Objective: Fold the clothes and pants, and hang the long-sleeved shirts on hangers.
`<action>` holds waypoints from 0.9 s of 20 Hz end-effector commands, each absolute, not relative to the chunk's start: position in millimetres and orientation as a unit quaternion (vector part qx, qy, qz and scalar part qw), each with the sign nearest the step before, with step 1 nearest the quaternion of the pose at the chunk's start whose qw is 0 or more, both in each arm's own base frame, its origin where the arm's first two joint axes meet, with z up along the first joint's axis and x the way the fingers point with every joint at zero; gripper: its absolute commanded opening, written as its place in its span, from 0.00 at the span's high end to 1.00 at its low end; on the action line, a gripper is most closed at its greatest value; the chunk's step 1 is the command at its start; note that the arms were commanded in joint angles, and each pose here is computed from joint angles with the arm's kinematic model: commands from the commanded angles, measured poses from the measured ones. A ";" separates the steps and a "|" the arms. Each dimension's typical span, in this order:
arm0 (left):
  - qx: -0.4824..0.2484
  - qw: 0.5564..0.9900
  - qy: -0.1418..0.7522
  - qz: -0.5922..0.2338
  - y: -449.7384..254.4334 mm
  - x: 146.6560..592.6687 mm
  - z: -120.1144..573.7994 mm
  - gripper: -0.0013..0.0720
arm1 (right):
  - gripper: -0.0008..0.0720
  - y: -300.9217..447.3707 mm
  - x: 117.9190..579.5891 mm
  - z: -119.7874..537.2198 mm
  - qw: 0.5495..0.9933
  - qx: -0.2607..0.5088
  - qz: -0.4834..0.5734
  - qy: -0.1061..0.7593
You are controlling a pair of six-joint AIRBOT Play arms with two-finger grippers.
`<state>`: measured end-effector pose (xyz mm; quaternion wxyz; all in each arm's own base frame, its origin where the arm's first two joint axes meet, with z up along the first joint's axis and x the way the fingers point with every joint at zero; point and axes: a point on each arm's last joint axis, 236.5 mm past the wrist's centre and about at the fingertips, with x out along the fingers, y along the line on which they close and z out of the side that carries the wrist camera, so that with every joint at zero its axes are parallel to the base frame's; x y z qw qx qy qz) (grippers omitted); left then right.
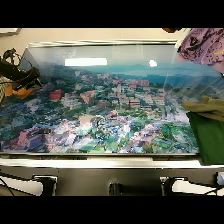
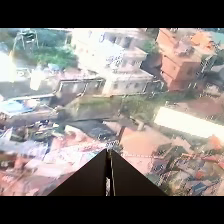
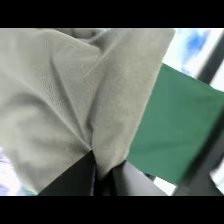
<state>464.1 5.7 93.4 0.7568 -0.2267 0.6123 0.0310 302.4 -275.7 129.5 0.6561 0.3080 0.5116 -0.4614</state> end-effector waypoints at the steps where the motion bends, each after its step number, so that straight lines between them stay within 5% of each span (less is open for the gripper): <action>1: -0.226 0.757 0.613 0.031 6.4 464.0 93.4 0.96 | 0.95 -269.6 274.1 93.5 0.620 0.287 -0.473 0.556; 10: -0.215 0.761 0.612 0.025 7.2 464.7 93.3 0.96 | 0.95 -260.4 186.9 25.1 0.524 0.210 -0.522 0.639; 18: -0.211 0.762 0.611 0.021 7.2 465.0 93.4 0.96 | 0.94 -258.3 153.8 -4.1 0.487 0.170 -0.536 0.669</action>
